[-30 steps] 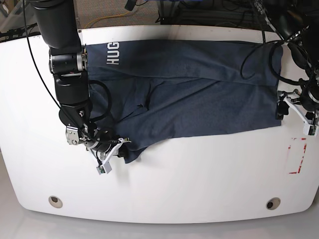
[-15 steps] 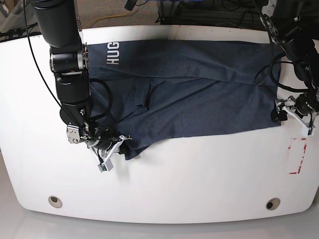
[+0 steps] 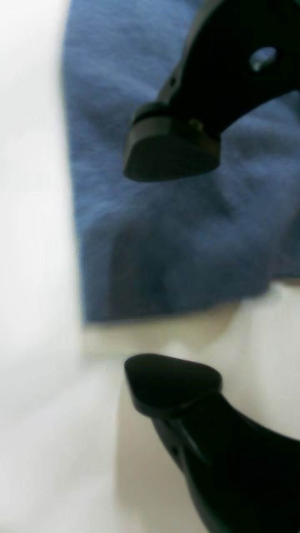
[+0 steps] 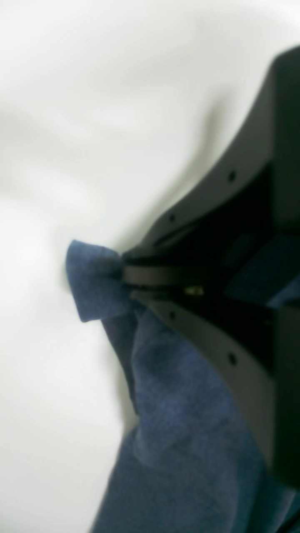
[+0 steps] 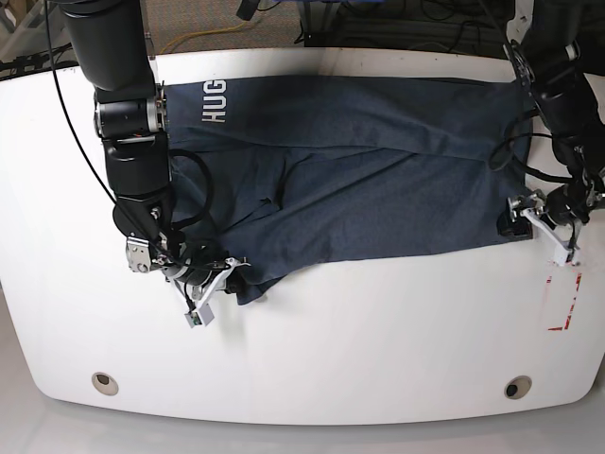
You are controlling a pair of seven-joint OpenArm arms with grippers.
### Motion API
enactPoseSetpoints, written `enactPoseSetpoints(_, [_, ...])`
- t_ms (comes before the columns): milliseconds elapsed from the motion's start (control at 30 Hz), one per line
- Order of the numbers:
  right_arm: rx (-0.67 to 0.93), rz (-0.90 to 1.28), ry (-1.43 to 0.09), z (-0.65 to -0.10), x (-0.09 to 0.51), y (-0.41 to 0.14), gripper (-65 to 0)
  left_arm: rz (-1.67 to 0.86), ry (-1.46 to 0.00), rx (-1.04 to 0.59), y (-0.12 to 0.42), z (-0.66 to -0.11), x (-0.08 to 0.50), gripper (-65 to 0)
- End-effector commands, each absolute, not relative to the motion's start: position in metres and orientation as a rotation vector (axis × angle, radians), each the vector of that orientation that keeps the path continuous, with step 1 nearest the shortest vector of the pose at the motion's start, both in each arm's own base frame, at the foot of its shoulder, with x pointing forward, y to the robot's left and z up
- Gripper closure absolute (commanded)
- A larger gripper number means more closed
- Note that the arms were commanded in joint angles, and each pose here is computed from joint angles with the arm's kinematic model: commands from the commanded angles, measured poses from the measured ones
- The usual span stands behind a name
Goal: Fold the T-shirt properly
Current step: 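Move the left gripper to the opposite shirt corner and grasp it, then lift both corners and fold the shirt lengthwise toward the printed edge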
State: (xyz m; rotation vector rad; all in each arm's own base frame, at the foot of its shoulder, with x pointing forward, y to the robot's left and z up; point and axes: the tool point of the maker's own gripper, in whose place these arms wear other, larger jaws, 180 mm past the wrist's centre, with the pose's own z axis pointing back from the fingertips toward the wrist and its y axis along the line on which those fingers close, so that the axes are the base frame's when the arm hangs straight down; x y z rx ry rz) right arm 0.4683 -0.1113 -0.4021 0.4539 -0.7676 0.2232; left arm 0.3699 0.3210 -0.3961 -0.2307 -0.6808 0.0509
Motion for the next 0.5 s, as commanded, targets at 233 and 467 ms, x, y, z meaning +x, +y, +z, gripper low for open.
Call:
enactPoseSetpoints(233, [0.466, 0.231, -0.859, -0.37, 0.491, -0.1114, 0.0, 0.036, -0.692, -0.241, 0.319, -0.3877, 0.3812, -46.8])
enactPoseSetpoints(467, [0.452, 0.23, -0.866, -0.3666, 0.4936, -0.1195, 0.0, 0.04, -0.695, -0.237, 0.3201, -0.3868, 0.3818, -15.6])
